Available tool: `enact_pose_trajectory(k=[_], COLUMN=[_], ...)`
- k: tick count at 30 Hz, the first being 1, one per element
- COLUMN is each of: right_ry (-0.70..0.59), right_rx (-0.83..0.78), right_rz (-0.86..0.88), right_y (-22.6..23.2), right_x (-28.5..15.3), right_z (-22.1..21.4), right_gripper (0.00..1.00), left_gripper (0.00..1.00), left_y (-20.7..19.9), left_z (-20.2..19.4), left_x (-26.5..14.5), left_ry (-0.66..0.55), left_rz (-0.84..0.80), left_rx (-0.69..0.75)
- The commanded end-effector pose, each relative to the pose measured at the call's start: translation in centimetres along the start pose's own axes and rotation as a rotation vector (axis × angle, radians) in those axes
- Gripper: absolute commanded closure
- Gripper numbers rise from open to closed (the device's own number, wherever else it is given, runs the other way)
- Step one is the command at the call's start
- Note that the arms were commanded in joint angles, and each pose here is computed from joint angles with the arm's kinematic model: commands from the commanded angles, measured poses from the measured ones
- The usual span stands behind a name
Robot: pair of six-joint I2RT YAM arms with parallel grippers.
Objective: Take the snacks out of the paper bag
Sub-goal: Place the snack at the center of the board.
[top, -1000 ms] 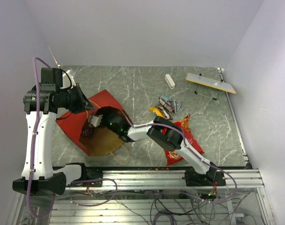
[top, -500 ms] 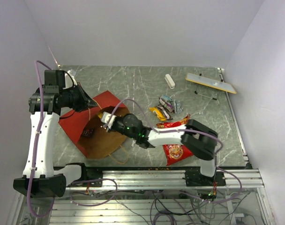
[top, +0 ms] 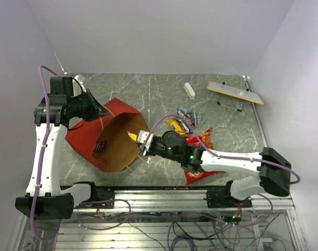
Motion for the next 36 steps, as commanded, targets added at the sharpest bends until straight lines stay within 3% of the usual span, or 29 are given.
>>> enact_pose_trajectory(k=[1, 7, 12, 16, 23, 29, 36], right_ry=[0.056, 0.023, 0.061, 0.19, 0.495, 0.793, 0.834], right_rx=[-0.13, -0.167, -0.003, 0.185, 0.357, 0.245, 0.232], right_rz=[-0.097, -0.33, -0.507, -0.61, -0.623, -0.68, -0.687], right_y=[-2.4, -6.5, -11.3, -15.7, -18.1, -19.7, -21.1], right_x=[-3.3, -7.4, -8.5, -8.2, -8.1, -9.8, -9.2], right_z=[1.5, 4.7, 3.8, 1.2, -5.5, -10.1, -13.9], right_gripper=[0.89, 0.89, 0.89, 0.89, 0.89, 0.85, 0.83], left_gripper=[0.93, 0.93, 0.93, 0.93, 0.93, 0.93, 0.93], left_y=[0.3, 0.7, 0.5, 0.4, 0.4, 0.7, 0.4], left_z=[0.0, -0.2, -0.6, -0.9, -1.6, -2.1, -1.5], left_x=[0.5, 0.4, 0.3, 0.2, -0.1, 0.0, 0.0], left_ry=[-0.01, -0.012, -0.019, -0.03, -0.03, -0.019, -0.019], left_rz=[-0.001, 0.021, -0.002, -0.023, -0.025, -0.018, -0.024], left_rx=[0.019, 0.035, 0.024, 0.006, -0.016, -0.028, -0.019])
Point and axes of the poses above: each gripper's point midway between its finger pads, its own x axis out along the fingers, its own y axis along the line the jaws close on, z = x × y, the point moved 6 cm from there along -x, back along the fingers, and after that the axes turned 7 degrees about x, right-handed, at the moved point
